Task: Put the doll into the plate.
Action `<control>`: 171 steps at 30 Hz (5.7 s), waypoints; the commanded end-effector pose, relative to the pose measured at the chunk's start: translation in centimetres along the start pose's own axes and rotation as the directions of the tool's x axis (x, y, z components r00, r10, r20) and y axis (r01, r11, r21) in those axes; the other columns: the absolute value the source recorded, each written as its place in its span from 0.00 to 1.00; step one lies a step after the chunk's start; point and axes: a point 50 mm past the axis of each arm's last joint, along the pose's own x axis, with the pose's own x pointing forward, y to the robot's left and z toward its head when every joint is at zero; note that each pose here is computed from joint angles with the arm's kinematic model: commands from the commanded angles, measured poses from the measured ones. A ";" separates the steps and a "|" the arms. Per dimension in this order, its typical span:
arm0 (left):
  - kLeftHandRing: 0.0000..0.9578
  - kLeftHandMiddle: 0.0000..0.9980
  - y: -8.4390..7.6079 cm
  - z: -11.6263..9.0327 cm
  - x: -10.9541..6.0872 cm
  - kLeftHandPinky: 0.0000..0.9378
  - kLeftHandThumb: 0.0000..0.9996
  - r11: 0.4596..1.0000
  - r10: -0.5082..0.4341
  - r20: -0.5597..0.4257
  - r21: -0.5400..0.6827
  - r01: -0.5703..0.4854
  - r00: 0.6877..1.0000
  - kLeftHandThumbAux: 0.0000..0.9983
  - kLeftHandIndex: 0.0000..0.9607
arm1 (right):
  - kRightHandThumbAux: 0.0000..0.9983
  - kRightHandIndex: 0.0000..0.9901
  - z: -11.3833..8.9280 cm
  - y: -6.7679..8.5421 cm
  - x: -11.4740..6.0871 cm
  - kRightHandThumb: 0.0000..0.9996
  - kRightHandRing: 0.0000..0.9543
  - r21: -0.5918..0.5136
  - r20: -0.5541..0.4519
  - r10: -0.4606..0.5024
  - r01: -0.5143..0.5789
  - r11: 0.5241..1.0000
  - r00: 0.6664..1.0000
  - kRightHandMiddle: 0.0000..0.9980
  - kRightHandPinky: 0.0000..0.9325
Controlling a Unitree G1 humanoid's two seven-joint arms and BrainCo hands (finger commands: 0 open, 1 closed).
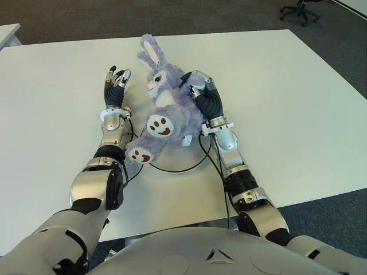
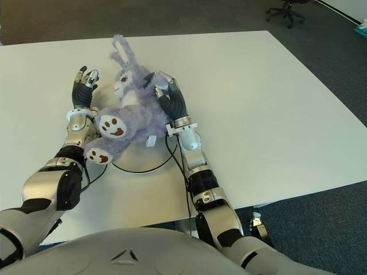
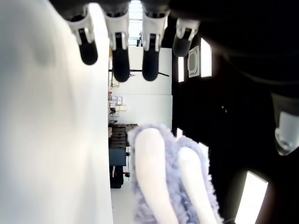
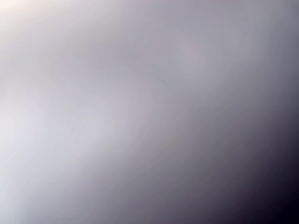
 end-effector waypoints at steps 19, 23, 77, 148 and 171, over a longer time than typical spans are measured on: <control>0.17 0.18 0.6 -5.3 -3.3 0.08 0.00 1.000 0.009 -0.209 0.029 -0.003 0.978 0.46 0.06 | 0.66 0.38 -4.0 0.6 -4.9 0.95 0.50 0.006 -0.202 -0.010 0.011 1.000 0.979 0.55 0.75; 0.17 0.18 0.6 -5.3 -3.3 0.11 0.00 1.000 0.006 -0.210 0.029 0.000 0.978 0.46 0.05 | 0.66 0.38 -4.1 0.6 -5.1 0.95 0.51 0.006 -0.211 -0.007 0.008 1.000 0.977 0.55 0.74; 0.20 0.20 0.4 -5.4 -3.3 0.16 0.00 1.000 0.015 -0.218 0.025 -0.009 0.976 0.45 0.05 | 0.55 0.22 -4.4 0.3 -5.7 0.44 0.20 -0.028 -0.259 0.135 -0.147 0.989 0.957 0.21 0.18; 0.22 0.21 0.6 -5.1 -2.9 0.18 0.00 1.000 0.009 -0.216 0.019 -0.005 0.976 0.46 0.05 | 0.43 0.00 -5.1 0.8 -5.2 0.00 0.00 -0.025 -0.220 0.198 -0.209 0.978 0.955 0.03 0.00; 0.22 0.20 0.6 -5.0 -2.9 0.20 0.00 1.000 0.013 -0.215 0.020 -0.009 0.976 0.46 0.06 | 0.43 0.00 -4.7 0.9 -4.6 0.00 0.00 0.042 -0.180 0.170 -0.166 0.985 0.969 0.00 0.00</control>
